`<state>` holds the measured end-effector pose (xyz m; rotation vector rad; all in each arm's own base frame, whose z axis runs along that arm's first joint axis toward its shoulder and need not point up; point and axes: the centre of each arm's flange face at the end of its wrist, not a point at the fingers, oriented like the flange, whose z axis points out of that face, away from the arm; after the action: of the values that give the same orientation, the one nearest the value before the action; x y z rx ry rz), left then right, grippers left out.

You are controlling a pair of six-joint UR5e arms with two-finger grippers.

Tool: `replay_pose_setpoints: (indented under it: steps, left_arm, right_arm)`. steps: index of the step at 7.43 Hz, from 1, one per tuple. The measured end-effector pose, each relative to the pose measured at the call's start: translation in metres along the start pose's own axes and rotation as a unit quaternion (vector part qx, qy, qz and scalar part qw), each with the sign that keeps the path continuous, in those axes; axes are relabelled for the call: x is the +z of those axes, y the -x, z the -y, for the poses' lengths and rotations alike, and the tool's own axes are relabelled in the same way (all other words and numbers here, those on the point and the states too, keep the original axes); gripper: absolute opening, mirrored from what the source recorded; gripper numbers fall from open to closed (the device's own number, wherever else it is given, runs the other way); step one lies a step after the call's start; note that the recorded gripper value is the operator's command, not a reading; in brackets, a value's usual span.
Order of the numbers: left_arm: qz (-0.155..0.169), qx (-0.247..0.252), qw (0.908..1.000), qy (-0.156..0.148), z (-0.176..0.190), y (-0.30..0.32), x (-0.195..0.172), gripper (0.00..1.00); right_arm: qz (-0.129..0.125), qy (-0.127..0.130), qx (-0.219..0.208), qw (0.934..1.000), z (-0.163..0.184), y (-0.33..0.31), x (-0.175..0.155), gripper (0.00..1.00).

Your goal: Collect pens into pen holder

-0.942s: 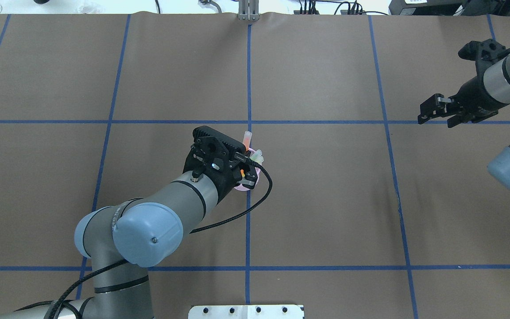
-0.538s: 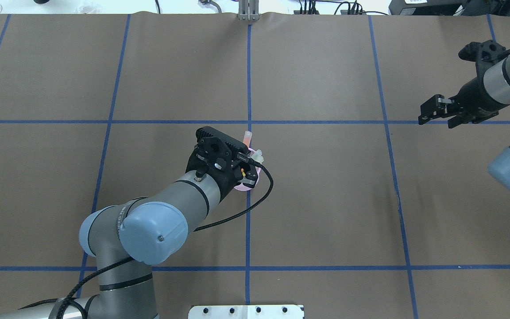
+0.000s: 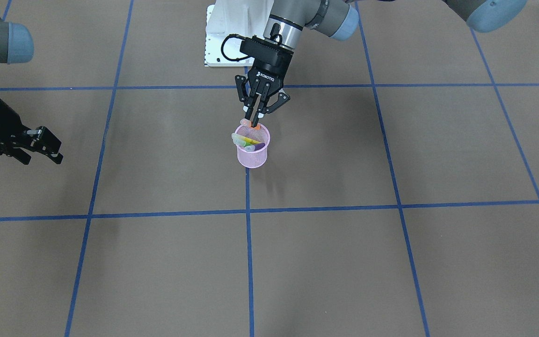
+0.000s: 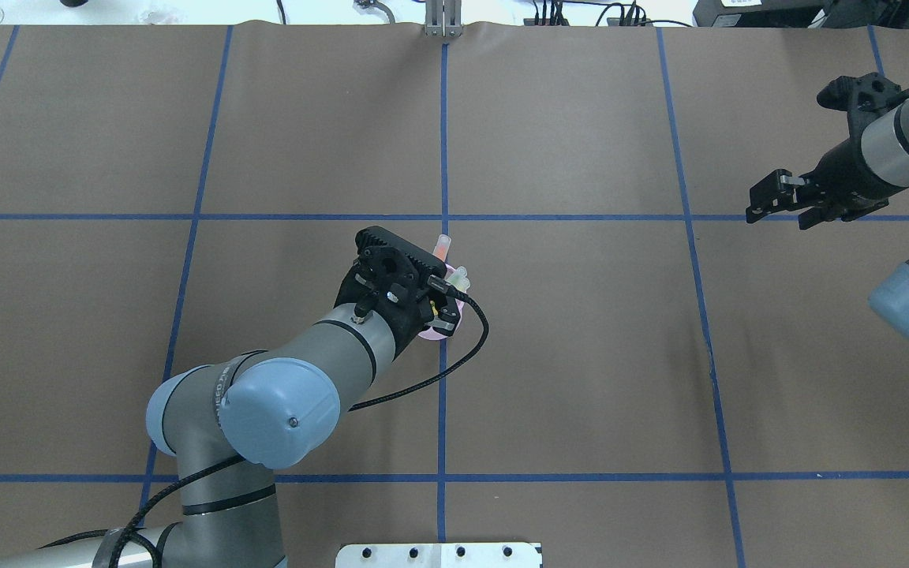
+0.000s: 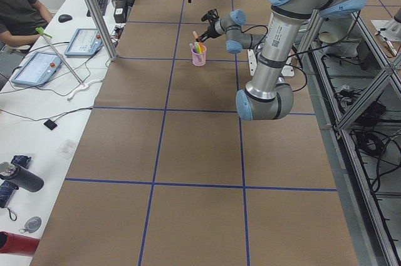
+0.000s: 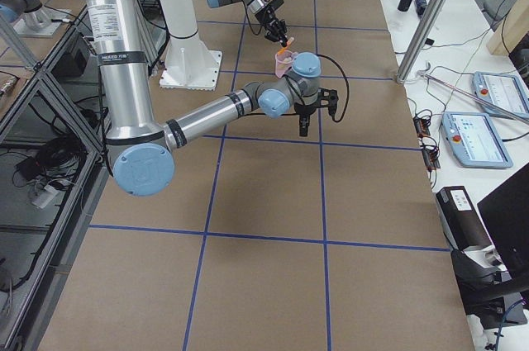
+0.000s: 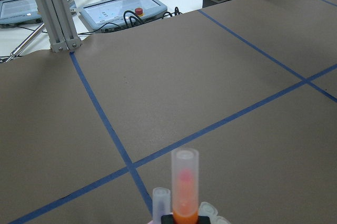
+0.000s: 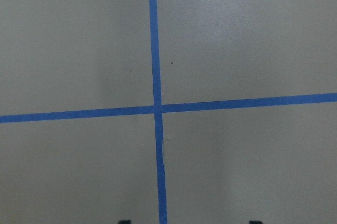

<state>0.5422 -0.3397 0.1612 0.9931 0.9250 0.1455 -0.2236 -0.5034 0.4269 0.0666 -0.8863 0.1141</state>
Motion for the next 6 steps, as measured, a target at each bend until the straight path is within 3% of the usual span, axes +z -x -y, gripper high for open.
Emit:
replay_pose_setpoints:
  steps: [1,2,5,6]
  left_arm:
    - [0.0,0.001,1.0,0.001,0.0,-0.001,0.001,0.68]
    - [0.001,0.001,1.0,0.002,-0.001,-0.001,0.003,0.77]
    - [0.0,-0.015,0.9999,-0.008,0.009,0.004,-0.001,0.79]
    - [-0.001,-0.036,0.9992,-0.016,0.019,0.01,-0.005,0.79]
  right_arm:
    - [0.0,0.0,0.0,1.0,0.0,0.0,0.0,0.81]
    - [-0.001,0.001,0.0,1.0,0.0,-0.001,0.001,0.81]
    - [-0.001,0.001,0.0,1.0,0.0,-0.001,0.002,0.82]
    - [-0.002,0.0,0.0,1.0,0.001,-0.001,0.001,0.87]
